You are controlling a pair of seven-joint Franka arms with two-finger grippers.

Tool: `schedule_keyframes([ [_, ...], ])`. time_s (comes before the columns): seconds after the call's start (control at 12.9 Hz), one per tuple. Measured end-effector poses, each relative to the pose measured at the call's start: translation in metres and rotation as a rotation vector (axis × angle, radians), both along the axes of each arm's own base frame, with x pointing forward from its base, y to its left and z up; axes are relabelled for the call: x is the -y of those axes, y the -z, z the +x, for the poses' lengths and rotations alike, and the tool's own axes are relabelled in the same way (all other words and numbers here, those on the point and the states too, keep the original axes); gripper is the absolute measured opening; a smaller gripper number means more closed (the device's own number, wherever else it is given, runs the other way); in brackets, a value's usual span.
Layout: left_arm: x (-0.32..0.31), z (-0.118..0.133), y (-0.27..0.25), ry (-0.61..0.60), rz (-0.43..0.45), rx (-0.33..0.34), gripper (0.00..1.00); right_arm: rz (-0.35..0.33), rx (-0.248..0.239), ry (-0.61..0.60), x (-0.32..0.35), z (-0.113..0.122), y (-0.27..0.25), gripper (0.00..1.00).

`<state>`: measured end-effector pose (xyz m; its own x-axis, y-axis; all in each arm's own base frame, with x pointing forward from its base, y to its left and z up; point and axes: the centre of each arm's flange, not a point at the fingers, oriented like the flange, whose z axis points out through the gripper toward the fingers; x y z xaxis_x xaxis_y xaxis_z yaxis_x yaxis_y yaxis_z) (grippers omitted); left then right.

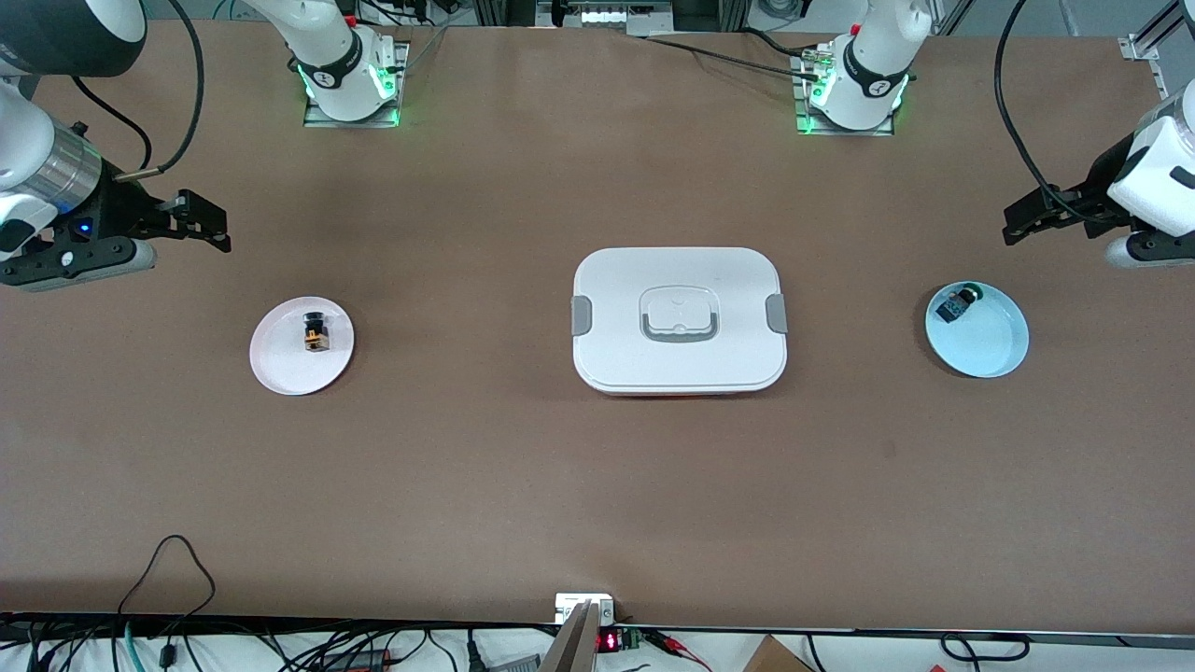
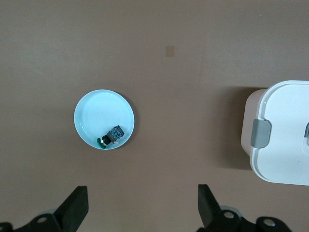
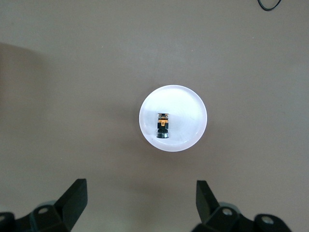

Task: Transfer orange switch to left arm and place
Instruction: 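Lower the right gripper over the orange switch on the pink plate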

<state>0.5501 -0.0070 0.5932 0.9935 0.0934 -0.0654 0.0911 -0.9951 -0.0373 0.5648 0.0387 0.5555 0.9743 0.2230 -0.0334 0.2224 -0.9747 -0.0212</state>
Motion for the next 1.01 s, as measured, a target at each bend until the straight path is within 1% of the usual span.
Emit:
schedule_keyframes([
  [0.39,0.0,0.0,0.0,0.002,0.0,0.0,1.0,0.0,0.0,-0.002,0.0,0.0,0.0,1.0],
  [0.47,0.0,0.0,0.0,0.002,0.0,0.0,1.0,0.0,-0.007,-0.019,0.0,-0.001,0.001,1.0],
  [0.54,0.0,0.0,0.0,0.002,0.0,0.0,1.0,0.002,-0.024,-0.086,0.0,-0.002,0.004,1.0],
  [0.78,0.0,0.0,0.0,0.002,0.0,0.0,1.0,0.031,-0.07,-0.481,0.013,0.003,0.034,1.0],
  [0.86,0.0,0.0,0.0,0.002,0.0,0.0,1.0,0.041,-0.068,-0.608,0.023,0.007,0.051,1.0],
  [1.01,0.0,0.0,0.0,0.002,0.0,0.0,1.0,0.052,-0.045,-0.853,0.041,0.015,0.091,1.0],
])
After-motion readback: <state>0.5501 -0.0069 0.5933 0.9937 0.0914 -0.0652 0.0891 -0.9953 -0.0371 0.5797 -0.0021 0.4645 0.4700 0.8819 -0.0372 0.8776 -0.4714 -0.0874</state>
